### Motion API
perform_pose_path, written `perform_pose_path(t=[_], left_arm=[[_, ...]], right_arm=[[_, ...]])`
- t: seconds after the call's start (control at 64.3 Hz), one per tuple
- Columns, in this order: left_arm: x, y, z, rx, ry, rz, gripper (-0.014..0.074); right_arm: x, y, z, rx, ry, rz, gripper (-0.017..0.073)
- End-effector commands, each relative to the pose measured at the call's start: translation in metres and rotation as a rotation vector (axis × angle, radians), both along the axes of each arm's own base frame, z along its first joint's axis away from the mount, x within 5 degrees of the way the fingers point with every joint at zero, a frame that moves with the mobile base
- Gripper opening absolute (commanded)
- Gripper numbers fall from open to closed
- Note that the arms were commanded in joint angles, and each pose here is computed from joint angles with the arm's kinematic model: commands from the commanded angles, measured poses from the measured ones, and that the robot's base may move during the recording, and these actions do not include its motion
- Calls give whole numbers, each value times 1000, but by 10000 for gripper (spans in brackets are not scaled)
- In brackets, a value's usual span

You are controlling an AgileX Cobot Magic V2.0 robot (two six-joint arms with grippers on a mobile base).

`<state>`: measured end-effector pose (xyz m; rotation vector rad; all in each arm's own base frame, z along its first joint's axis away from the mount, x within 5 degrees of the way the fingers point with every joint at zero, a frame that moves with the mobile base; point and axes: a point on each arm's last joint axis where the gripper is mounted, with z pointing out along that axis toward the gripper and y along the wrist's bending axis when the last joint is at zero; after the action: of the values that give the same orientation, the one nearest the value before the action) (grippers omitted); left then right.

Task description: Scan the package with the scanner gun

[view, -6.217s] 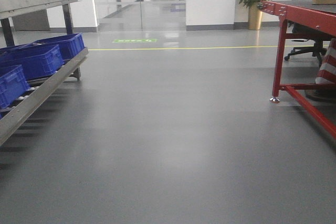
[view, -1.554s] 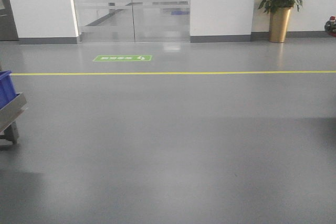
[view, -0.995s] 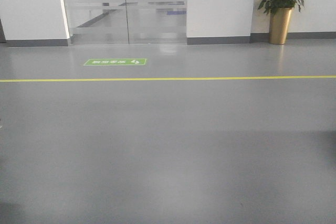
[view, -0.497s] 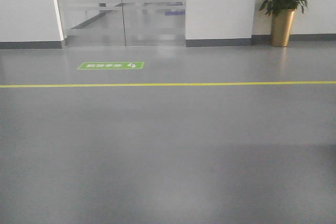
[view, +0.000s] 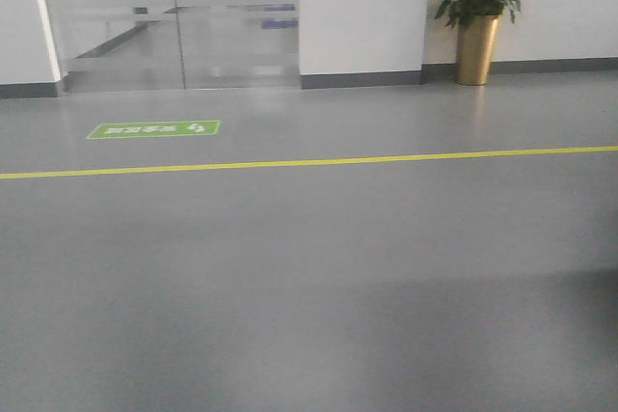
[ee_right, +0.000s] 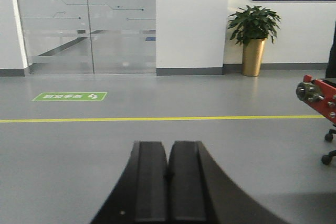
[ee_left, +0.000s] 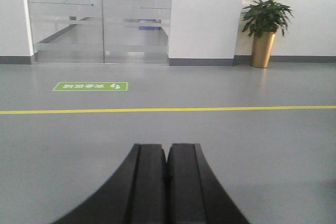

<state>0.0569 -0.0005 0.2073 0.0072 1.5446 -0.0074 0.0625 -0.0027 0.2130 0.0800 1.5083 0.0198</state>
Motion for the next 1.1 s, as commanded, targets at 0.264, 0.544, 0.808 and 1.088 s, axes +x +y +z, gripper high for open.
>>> perform_pose_path(t=[0.264, 0.544, 0.808, 1.088], left_arm=[[-1, 0, 3, -12, -25, 3, -111], [-1, 0, 3, -12, -25, 3, -111], [-1, 0, 3, -12, -25, 3, -111], [-1, 0, 3, -12, -25, 3, -111]], right_arm=[[-1, -1, 3, -7, -31, -9, -154], [-1, -1, 3, -7, -31, -9, -154], [-1, -1, 3, -7, -31, -9, -154], [-1, -1, 3, -7, -31, -9, -154]])
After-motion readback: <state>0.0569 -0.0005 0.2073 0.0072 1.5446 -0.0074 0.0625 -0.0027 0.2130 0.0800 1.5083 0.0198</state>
